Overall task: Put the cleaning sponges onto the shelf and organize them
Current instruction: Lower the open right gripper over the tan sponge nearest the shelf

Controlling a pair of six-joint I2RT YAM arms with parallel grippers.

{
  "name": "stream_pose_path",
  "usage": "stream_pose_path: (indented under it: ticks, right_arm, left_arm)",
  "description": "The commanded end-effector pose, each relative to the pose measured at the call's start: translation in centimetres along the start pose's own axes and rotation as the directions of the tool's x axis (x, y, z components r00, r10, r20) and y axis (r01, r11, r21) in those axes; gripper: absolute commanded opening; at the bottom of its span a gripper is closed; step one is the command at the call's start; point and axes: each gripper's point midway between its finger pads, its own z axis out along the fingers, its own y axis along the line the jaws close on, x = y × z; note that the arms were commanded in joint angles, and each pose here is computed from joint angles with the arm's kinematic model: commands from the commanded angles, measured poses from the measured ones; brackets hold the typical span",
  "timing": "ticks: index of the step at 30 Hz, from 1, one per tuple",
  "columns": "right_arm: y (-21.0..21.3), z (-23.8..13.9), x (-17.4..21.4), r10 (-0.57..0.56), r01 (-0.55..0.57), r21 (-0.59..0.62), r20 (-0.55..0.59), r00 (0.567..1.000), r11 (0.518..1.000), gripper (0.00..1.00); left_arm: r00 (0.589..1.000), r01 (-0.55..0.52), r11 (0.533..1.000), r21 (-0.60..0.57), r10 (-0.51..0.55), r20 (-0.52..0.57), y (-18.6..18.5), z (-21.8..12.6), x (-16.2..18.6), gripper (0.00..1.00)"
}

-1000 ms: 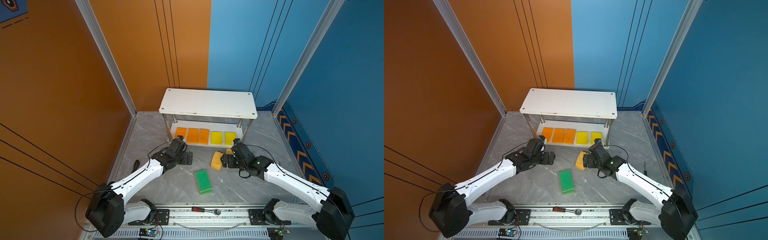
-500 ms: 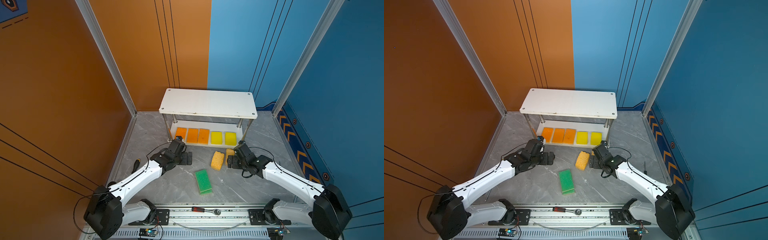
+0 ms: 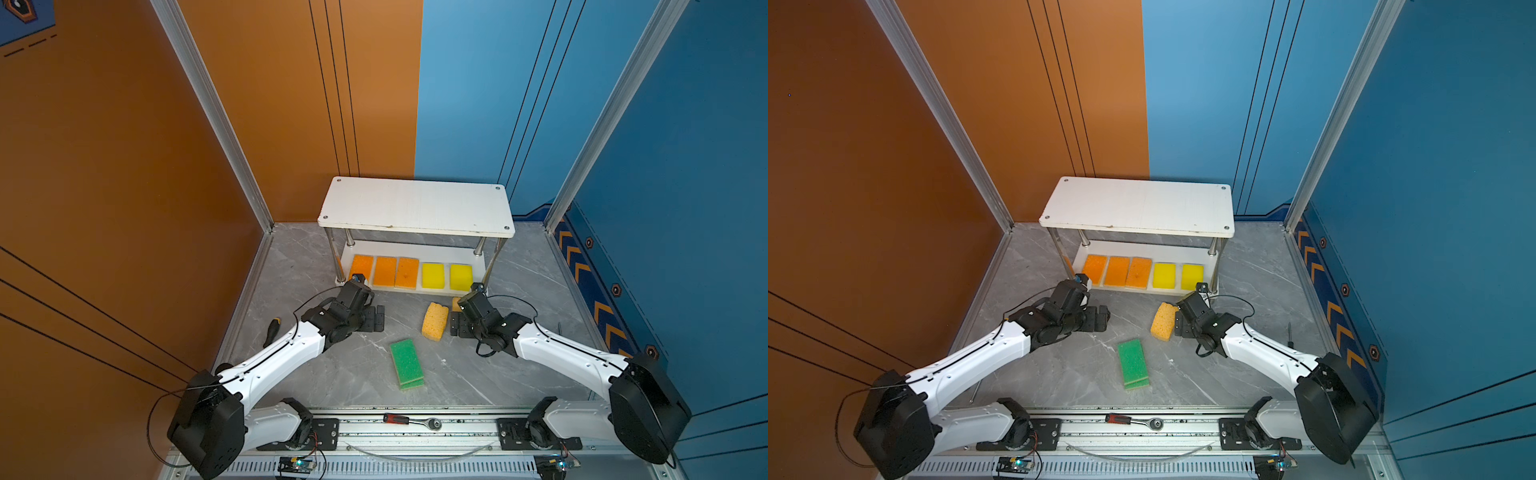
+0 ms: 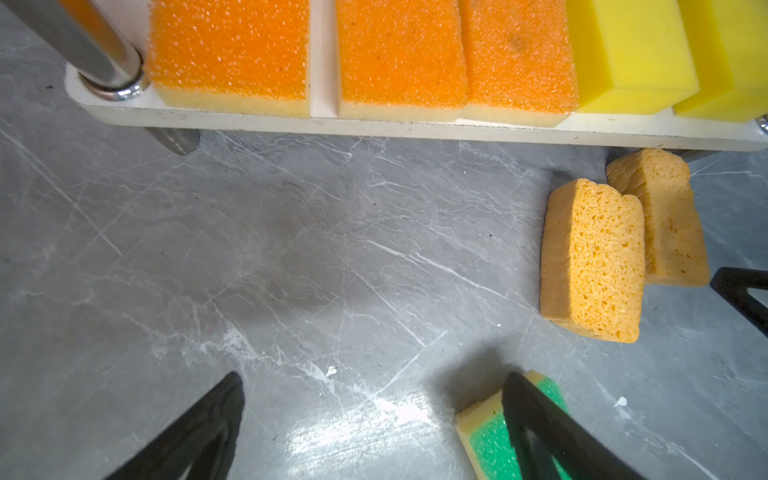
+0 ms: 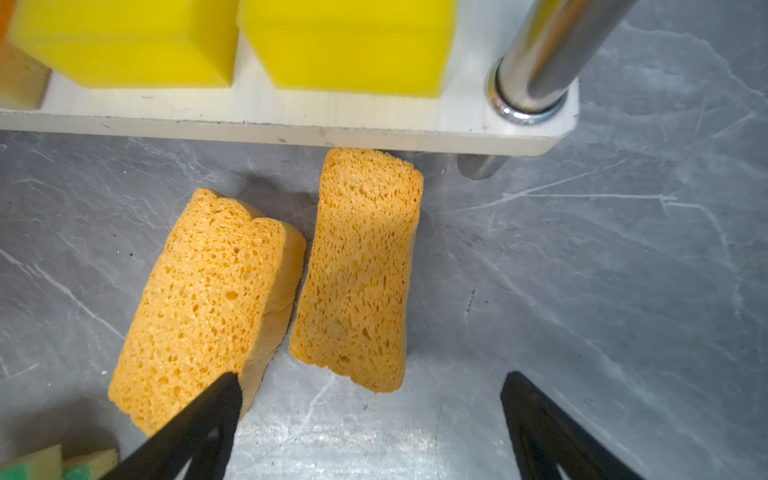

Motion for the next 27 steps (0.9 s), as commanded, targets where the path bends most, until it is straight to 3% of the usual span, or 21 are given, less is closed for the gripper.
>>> stream_pose_path:
  ticks: [1, 27]
  right_arm:
    - [-0.5, 0.5, -0.1, 0.003, -0.005, 0.039, 0.050, 0.999, 0.999, 0.97]
    - [-0.5, 3.0, 1.7, 0.046, -0.048, 0.045, 0.064, 0.997, 0.998, 0.96]
  left_arm:
    - [1.000, 0.004, 1.000, -0.017, -0.004, -0.011, 0.4, -0.2, 0.8, 0.98]
    - [1.000, 0.005, 1.000, -0.022, -0.005, -0.018, 0.5, 0.0, 1.1, 0.98]
